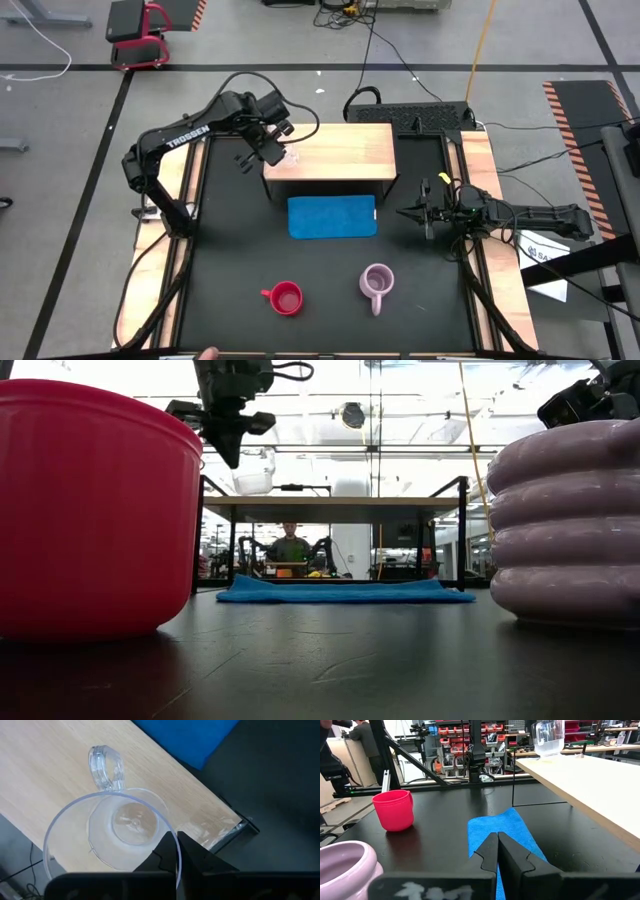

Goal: Stack small to large cups/mugs on shelf
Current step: Put the glass mug on the shelf

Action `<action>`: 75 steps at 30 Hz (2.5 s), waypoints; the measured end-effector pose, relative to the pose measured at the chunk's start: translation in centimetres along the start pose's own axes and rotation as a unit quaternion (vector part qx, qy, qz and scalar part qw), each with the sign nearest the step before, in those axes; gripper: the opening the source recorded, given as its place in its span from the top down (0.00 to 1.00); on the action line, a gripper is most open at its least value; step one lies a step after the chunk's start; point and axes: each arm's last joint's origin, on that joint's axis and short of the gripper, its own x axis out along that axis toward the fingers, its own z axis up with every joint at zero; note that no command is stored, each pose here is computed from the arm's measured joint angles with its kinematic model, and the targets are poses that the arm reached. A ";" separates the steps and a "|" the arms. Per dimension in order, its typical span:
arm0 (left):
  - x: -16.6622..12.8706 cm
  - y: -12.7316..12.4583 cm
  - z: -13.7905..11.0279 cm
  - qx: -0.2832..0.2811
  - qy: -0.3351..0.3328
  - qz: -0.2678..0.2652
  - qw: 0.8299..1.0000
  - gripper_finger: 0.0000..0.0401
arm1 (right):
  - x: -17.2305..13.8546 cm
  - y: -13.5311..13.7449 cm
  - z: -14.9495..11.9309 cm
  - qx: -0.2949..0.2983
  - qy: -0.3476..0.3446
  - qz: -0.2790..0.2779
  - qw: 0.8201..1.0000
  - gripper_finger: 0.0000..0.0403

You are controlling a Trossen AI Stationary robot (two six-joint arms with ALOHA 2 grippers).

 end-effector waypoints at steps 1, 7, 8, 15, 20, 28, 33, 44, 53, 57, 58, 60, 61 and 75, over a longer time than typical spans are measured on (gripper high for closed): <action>0.0 0.0 0.0 0.001 0.003 -0.001 1.000 0.99 | 0.0 0.0 0.0 0.000 0.000 0.000 1.000 1.00; -0.2 -0.2 -0.1 0.001 0.008 -0.010 1.000 0.99 | 0.0 0.0 0.0 0.000 0.000 0.000 1.000 1.00; -0.4 -0.4 -0.1 0.001 0.010 -0.017 1.000 0.99 | 0.0 0.0 0.0 0.000 0.000 0.000 1.000 1.00; -2.3 -0.2 0.4 -0.001 -0.024 -0.005 1.000 0.99 | 0.0 0.0 0.1 0.000 -0.005 0.000 1.000 1.00; -2.8 -0.4 0.6 -0.004 -0.041 -0.011 0.999 0.99 | 0.0 0.0 0.1 -0.002 -0.005 0.000 1.000 1.00; -2.8 -0.7 0.8 -0.018 -0.055 -0.028 0.998 1.00 | 0.0 0.0 0.1 -0.010 -0.005 0.000 1.000 1.00; -1.8 -0.3 0.9 -0.033 -0.045 -0.051 0.997 1.00 | 0.0 0.0 0.1 -0.013 -0.005 0.000 1.000 1.00; -0.5 0.2 0.8 -0.051 -0.017 -0.070 0.996 1.00 | 0.0 0.0 0.1 -0.021 -0.004 0.000 1.000 1.00; 0.0 0.0 1.9 -0.038 -0.016 -0.082 0.996 1.00 | 0.0 0.0 0.1 -0.026 -0.004 0.000 1.000 1.00; 0.3 0.2 2.1 -0.036 -0.013 -0.080 0.996 0.99 | 0.0 0.0 0.1 -0.023 -0.004 0.000 1.000 1.00; 0.4 0.3 2.2 -0.042 -0.012 -0.076 0.996 0.98 | 0.0 0.0 0.1 -0.022 -0.003 0.000 1.000 1.00; 0.4 0.5 2.3 -0.050 -0.002 -0.067 0.997 0.98 | 0.0 0.0 0.0 -0.018 0.000 0.000 1.000 1.00; 0.5 0.5 2.3 -0.052 -0.002 -0.064 0.997 0.98 | 0.0 0.0 0.0 -0.018 0.002 0.000 1.000 1.00; 0.5 0.8 2.7 -0.110 0.012 -0.034 0.993 0.82 | 0.0 0.0 0.0 -0.018 0.002 0.002 1.000 1.00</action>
